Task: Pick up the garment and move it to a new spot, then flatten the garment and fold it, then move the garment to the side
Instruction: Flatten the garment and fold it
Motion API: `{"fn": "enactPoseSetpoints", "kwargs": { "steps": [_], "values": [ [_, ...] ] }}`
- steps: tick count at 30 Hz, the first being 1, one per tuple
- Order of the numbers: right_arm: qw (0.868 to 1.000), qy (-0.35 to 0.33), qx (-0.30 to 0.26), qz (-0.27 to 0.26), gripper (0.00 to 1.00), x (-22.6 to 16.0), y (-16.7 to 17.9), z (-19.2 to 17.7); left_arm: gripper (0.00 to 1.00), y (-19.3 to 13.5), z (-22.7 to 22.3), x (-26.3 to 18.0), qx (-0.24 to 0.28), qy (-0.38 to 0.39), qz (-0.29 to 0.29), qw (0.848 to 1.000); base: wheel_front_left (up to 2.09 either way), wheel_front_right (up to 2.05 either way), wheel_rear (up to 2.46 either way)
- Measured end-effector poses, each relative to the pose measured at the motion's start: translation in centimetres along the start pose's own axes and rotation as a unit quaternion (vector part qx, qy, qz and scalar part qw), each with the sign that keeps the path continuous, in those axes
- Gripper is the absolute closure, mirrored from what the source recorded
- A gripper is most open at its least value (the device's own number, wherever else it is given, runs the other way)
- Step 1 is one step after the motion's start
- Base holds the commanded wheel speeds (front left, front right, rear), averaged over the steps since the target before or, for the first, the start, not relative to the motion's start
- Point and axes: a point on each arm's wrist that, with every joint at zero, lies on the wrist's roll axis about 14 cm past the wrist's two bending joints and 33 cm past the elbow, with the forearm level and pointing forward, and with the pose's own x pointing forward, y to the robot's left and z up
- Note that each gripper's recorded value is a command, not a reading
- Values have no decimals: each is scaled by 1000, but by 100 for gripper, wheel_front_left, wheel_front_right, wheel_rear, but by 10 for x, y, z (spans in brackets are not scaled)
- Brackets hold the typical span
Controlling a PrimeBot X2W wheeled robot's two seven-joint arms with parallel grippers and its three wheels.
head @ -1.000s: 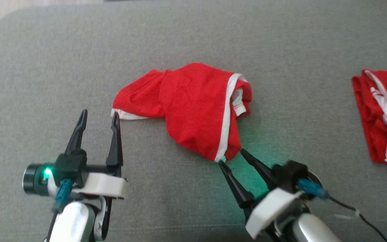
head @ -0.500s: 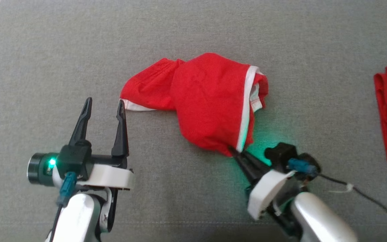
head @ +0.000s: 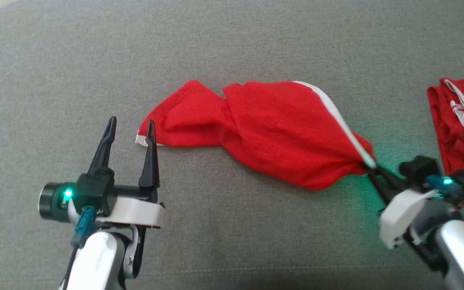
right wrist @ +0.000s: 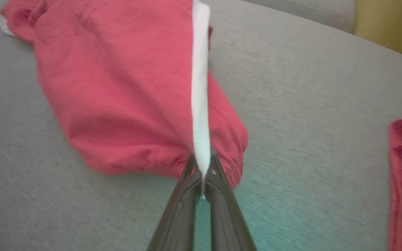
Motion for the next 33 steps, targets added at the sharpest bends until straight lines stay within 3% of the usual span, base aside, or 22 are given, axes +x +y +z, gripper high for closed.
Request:
{"fn": "enactPoseSetpoints", "kwargs": {
  "steps": [3, 4, 5, 16, 23, 33],
  "values": [
    [999, -5, 5, -36, 100, -6, -25, -1, 0, -2, 1, 0, 0, -1, -5, 1000, 0, 0, 0],
    [999, -13, 10, -47, 61, -8, -33, 1, 0, -2, 1, 0, 1, -2, -5, 1000, 0, 0, 0],
    [998, -19, 17, -57, 0, -9, -38, 2, 0, -2, 1, 0, 1, -2, -4, 1000, 0, 0, 0],
    [979, -141, 109, -97, 0, -32, -33, 31, 0, 1, 6, -4, 4, -6, -2, 1000, 0, 0, 0],
    [946, -273, 120, -126, 0, -68, -30, 87, 0, 0, 5, -17, 9, 0, -3, 1000, 0, 0, 0],
    [930, -311, 136, -141, 0, -94, -16, 97, 0, 2, 3, -29, 16, 5, -4, 1000, 0, 0, 0]
  ]
}}
